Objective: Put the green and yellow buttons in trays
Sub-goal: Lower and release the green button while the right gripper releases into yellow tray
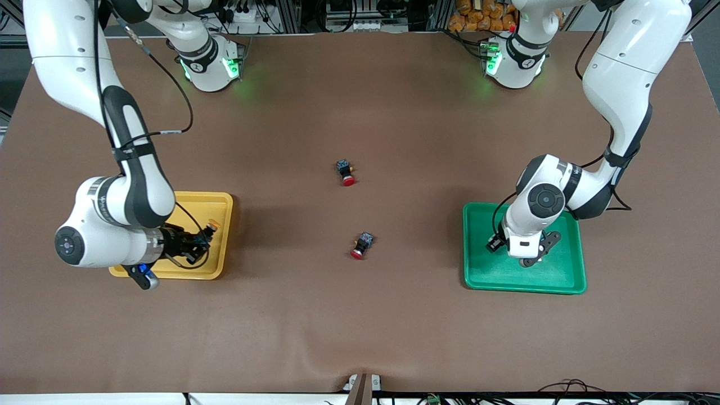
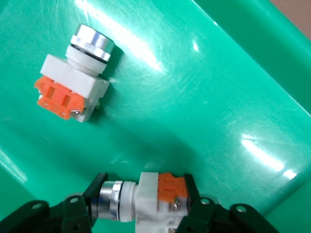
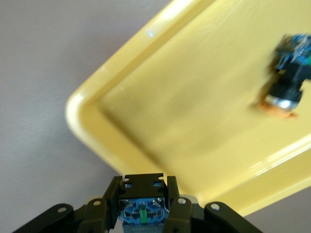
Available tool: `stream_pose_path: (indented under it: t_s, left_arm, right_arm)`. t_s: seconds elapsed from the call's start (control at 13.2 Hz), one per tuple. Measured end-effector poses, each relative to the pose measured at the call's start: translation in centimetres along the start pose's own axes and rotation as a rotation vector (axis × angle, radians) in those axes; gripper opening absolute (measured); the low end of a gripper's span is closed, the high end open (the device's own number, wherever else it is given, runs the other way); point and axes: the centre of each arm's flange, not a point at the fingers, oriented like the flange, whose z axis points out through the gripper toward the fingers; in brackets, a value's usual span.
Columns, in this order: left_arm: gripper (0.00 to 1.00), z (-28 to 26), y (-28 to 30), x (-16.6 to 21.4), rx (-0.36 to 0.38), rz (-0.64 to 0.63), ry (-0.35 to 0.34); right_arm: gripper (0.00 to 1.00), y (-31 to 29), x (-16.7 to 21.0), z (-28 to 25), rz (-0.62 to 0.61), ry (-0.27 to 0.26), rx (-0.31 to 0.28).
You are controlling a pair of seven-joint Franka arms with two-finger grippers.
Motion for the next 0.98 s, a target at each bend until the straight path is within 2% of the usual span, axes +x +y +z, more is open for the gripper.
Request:
stream_pose_path:
  t_s: [0.23,0.38,0.61,0.68,0.98]
  left_arm:
    - [1.0,-0.8,0.5,0.4,-0.019,0.006,0.014]
    - [1.0,-1.7,0.8,0.6,-0.027,0.01,0.024]
    - [1.0,-2.8,1.3,0.0,-0.03,0.023,0.029]
    - [1.0,-3.5,1.5,-0.2,-0.028,0.027,0.032]
    - [1.0,-9.9,3.3,-0.7,-0.002,0.065,0.068]
  right_arm:
    - [0.41,3.2,2.2,1.7,-0.041,0.022,0.012]
    - [0.41,5.5,3.6,3.1,-0.072,0.041,0.02]
    - [0.41,7.4,4.9,4.3,-0.084,0.041,0.021]
    - [0.48,7.4,5.0,4.4,-0.084,0.04,0.021]
    - [0.88,6.9,5.4,3.0,-0.088,0.067,0.038]
